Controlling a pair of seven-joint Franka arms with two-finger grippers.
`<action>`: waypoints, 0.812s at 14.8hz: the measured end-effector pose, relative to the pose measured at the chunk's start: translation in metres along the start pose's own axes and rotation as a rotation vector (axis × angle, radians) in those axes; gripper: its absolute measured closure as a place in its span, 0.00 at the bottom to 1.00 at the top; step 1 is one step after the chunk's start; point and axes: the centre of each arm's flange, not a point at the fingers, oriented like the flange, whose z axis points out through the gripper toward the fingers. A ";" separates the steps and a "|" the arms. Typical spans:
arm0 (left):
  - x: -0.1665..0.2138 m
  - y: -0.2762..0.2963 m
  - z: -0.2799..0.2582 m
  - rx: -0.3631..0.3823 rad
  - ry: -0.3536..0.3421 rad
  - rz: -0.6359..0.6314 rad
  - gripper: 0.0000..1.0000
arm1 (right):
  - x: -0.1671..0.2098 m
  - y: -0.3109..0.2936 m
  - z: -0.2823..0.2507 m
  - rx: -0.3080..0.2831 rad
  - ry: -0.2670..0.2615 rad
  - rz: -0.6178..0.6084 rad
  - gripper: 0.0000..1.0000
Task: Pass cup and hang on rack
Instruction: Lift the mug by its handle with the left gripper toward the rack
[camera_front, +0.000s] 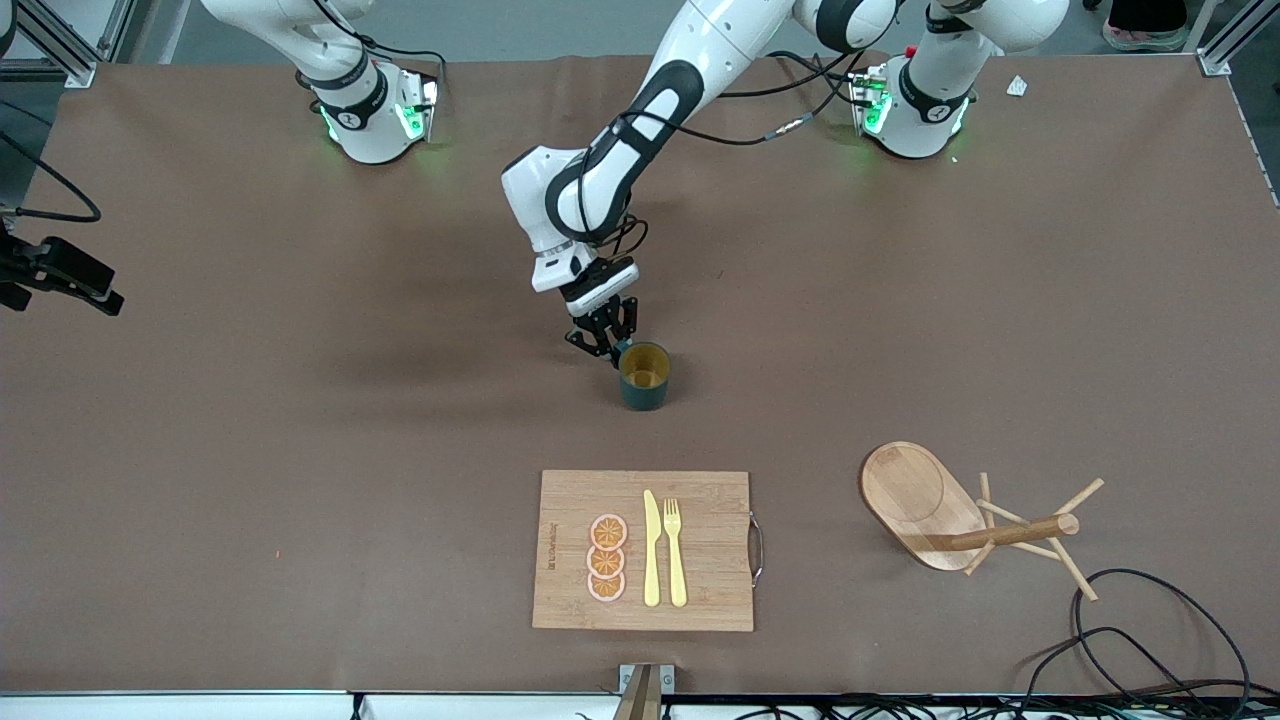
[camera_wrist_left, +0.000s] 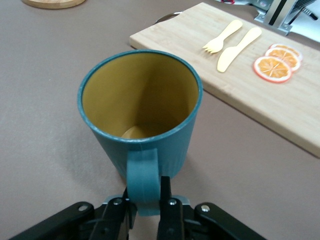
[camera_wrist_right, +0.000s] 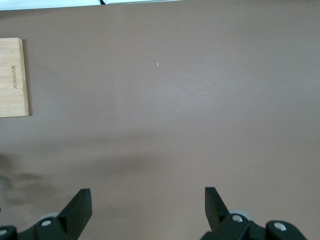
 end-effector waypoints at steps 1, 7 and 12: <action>0.009 0.005 -0.004 -0.005 -0.001 -0.002 0.79 | 0.000 0.000 -0.001 0.000 0.001 0.000 0.00; 0.137 0.038 -0.022 0.033 -0.135 -0.058 0.79 | -0.001 0.000 -0.001 0.000 0.001 0.001 0.00; 0.296 0.045 -0.034 0.034 -0.347 -0.153 0.79 | -0.002 0.002 -0.002 0.000 0.000 0.003 0.00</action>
